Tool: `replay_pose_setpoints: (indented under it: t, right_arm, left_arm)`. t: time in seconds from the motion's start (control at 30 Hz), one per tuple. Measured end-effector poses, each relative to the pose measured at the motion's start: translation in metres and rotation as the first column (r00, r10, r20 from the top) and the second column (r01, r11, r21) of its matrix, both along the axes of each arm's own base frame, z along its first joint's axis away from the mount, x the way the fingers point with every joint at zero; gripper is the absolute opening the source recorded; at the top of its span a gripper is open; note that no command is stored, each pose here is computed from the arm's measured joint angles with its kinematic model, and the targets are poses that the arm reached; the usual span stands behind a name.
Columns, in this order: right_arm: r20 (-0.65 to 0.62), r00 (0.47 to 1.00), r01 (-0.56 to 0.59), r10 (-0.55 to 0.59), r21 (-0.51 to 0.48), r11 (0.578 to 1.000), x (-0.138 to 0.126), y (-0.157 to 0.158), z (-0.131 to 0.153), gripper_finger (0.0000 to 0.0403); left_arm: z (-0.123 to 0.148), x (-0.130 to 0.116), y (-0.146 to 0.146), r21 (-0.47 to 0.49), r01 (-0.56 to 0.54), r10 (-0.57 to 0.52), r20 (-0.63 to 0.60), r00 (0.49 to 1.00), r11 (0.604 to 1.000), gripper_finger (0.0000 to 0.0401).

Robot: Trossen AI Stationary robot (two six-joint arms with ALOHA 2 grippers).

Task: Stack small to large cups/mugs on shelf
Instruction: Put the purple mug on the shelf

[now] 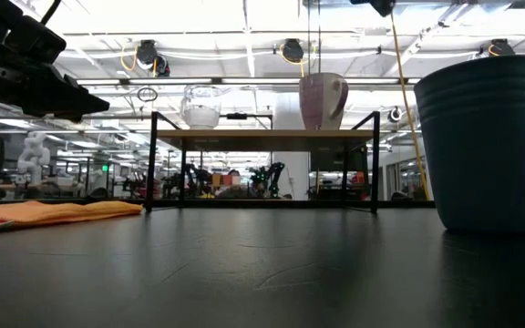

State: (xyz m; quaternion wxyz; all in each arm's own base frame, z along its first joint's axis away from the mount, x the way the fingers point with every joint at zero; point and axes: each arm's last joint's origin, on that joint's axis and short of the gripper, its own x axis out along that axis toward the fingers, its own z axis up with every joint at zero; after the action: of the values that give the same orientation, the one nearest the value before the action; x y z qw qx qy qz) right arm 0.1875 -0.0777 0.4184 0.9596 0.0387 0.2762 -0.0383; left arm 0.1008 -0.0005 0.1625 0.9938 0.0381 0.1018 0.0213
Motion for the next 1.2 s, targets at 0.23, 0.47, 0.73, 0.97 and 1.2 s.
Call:
replay_pose_setpoints:
  t: [0.23, 0.47, 0.73, 0.97, 1.2]
  right_arm:
    - [0.038, 0.999, 0.016, -0.016, 0.016, 1.000, -0.009, 0.004, -0.032, 0.0000]
    - [0.046, 0.999, 0.000, -0.001, 0.035, 0.999, -0.014, 0.008, -0.060, 0.0000]
    - [0.106, 0.994, -0.001, 0.000, 0.016, 1.000, -0.029, 0.014, -0.077, 0.0000]
    - [0.162, 0.987, 0.001, -0.006, 0.032, 0.999, -0.039, 0.020, -0.090, 0.0000]
    - [0.245, 0.968, -0.068, 0.056, 0.039, 0.997, -0.034, 0.026, -0.102, 0.0000]
  left_arm:
    - [0.000, 0.000, 0.000, 0.000, 0.000, 0.000, 0.000, 1.000, 1.000, 0.0033]
    - [0.000, 0.000, 0.000, 0.000, 0.000, 0.000, 0.000, 1.000, 1.000, 0.0033]
    - [0.000, 0.000, 0.000, 0.000, 0.000, 0.000, 0.000, 1.000, 1.000, 0.0033]
    - [0.000, 0.000, 0.000, 0.000, 0.000, 0.000, 0.000, 1.000, 1.000, 0.0033]
    - [0.000, 0.000, 0.000, 0.000, 0.000, 0.000, 0.000, 1.000, 1.000, 0.0033]
